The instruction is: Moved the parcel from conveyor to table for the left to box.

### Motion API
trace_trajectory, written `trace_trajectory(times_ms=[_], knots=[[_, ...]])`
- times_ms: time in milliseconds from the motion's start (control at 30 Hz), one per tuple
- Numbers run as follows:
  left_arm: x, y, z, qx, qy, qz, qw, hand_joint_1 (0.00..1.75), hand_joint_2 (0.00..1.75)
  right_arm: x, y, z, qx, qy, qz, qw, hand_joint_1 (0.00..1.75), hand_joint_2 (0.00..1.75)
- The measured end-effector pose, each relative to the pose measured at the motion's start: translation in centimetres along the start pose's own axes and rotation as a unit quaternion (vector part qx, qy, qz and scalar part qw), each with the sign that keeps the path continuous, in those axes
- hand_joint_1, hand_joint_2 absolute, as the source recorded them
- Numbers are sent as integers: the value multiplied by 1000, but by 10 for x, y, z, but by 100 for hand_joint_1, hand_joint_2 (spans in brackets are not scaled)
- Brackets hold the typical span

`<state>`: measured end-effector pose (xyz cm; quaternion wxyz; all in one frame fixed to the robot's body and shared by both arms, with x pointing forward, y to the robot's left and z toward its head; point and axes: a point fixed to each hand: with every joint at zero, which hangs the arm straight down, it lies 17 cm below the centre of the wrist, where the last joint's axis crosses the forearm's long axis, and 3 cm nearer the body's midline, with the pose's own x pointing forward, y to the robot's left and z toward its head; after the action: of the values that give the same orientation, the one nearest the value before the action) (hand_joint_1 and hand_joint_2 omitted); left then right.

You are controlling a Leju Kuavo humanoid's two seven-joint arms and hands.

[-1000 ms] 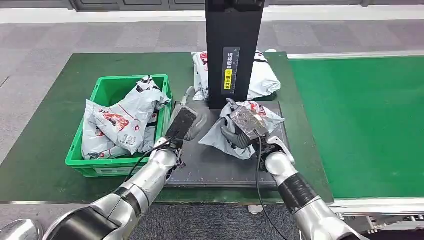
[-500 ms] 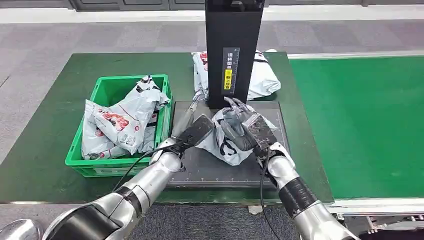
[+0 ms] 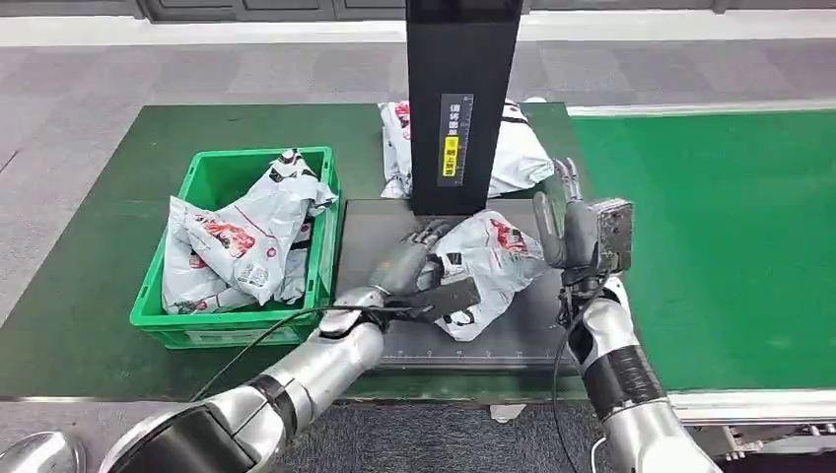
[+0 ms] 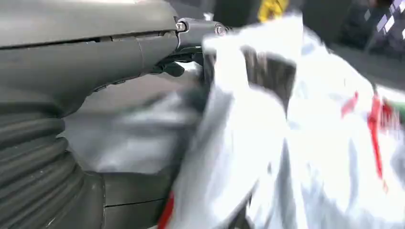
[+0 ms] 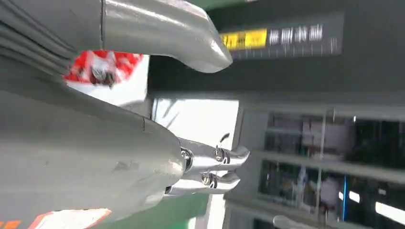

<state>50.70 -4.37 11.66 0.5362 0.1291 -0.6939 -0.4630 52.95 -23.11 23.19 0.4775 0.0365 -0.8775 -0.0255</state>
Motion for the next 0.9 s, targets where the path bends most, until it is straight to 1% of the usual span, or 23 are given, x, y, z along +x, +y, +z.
trace_trajectory(times_ms=[167, 233, 433, 900], knots=[[10, -46, 11, -92, -16, -90, 992, 175, 175, -3, -19, -1, -12, 3, 17, 1000, 0, 0], [14, -53, 12, -105, -24, -109, 988, 175, 175, -4, -23, 0, -12, 6, 21, 1000, 0, 0], [23, -45, 9, -76, -41, -127, 988, 175, 175, -13, -39, 9, -25, 21, 39, 999, 0, 0], [27, -47, 10, -77, -51, -140, 986, 175, 175, -16, -47, 12, -27, 26, 50, 998, 0, 0]])
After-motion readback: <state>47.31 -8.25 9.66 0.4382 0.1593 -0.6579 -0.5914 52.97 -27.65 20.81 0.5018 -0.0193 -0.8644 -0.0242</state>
